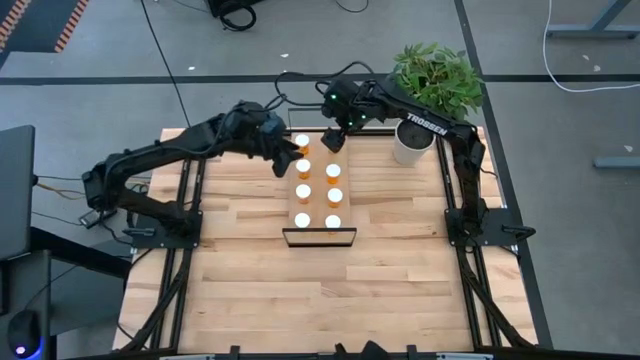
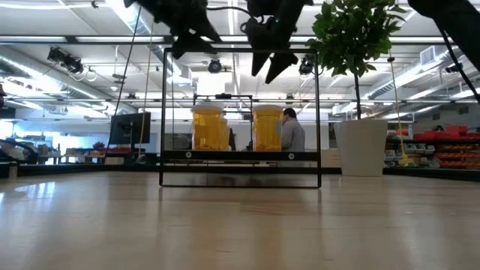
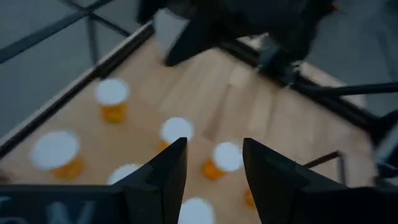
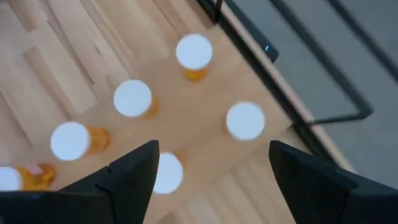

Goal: Pick and place medicine bottles onto shelf by color
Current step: Return to Home Position

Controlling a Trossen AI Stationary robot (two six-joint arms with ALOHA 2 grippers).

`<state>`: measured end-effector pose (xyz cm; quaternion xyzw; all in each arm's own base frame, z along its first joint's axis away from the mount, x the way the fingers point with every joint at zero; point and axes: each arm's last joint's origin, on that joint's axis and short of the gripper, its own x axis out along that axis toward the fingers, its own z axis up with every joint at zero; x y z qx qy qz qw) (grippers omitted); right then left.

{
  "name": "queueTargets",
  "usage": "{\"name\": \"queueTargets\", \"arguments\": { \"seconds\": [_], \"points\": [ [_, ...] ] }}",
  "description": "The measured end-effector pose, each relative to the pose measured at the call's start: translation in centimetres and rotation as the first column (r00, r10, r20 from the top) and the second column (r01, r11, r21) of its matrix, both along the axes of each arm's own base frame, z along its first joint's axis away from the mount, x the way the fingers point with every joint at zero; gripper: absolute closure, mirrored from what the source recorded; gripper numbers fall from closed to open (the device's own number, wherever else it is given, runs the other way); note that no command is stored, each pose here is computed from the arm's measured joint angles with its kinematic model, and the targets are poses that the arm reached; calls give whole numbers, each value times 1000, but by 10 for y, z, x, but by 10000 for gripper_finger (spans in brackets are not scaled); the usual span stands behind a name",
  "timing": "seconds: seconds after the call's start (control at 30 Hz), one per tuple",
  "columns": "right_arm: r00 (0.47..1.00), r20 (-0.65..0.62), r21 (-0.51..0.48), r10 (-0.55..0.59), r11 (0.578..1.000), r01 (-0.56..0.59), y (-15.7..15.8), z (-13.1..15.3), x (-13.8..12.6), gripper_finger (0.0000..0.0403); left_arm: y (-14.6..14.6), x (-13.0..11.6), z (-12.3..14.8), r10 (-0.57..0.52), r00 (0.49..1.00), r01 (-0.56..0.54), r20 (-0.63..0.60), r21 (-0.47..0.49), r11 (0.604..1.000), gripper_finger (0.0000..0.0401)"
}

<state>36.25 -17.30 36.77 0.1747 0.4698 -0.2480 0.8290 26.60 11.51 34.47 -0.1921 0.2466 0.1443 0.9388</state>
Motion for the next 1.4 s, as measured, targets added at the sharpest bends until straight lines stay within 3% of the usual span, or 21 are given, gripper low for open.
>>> {"name": "queueTargets", "arguments": {
  "seconds": [0.13, 0.23, 0.33, 0.43, 0.53, 0.63, 0.77, 0.83, 0.93, 1.13, 1.4],
  "points": [
    [1000, -4, -77, -2, 997, 2, -6, 3, -1, 91, -15, 10, 7, -50, 996, 50, 78, -3, 999, 239],
    [998, 38, -6, -40, 999, 40, -10, 3, -3, 91, -19, 14, 14, -74, 987, 67, 144, 52, 996, 239],
    [996, 79, 133, -36, 991, 25, 0, 8, -6, 91, -2, 15, 5, 61, 994, -67, 94, 58, 996, 239],
    [987, 159, 178, 9, 983, -38, 25, 25, -7, 91, 24, 14, -11, 153, 988, -153, 37, -3, 988, 239],
    [977, 211, 129, 37, 990, -65, 44, 40, -9, 91, 40, 12, -17, 125, 991, -123, 38, -66, 990, 238],
    [976, 214, 9, 27, 1000, -29, 55, 51, -13, 91, 41, 14, -20, 63, 996, -54, 58, -148, 988, 239],
    [982, 186, -117, -13, 992, 35, 44, 53, -15, 91, 18, 20, -10, -61, 989, 90, 133, -218, 972, 239],
    [981, 189, -114, -37, 992, 60, 34, 51, -16, 91, -2, 24, -3, -117, 980, 148, 160, -203, 968, 239],
    [980, 192, -30, -57, 998, 63, 27, 48, -20, 91, -27, 29, 7, -184, 959, 221, 213, -163, 961, 239],
    [992, 122, 33, 16, 999, -20, 51, 54, -35, 91, -46, 21, 22, -149, 956, 192, 254, -156, 969, 240],
    [992, 106, -29, 62, 998, -60, 89, 66, -42, 99, -64, 0, 37, -150, 958, 173, 246, -76, 982, 276]
  ]
}}
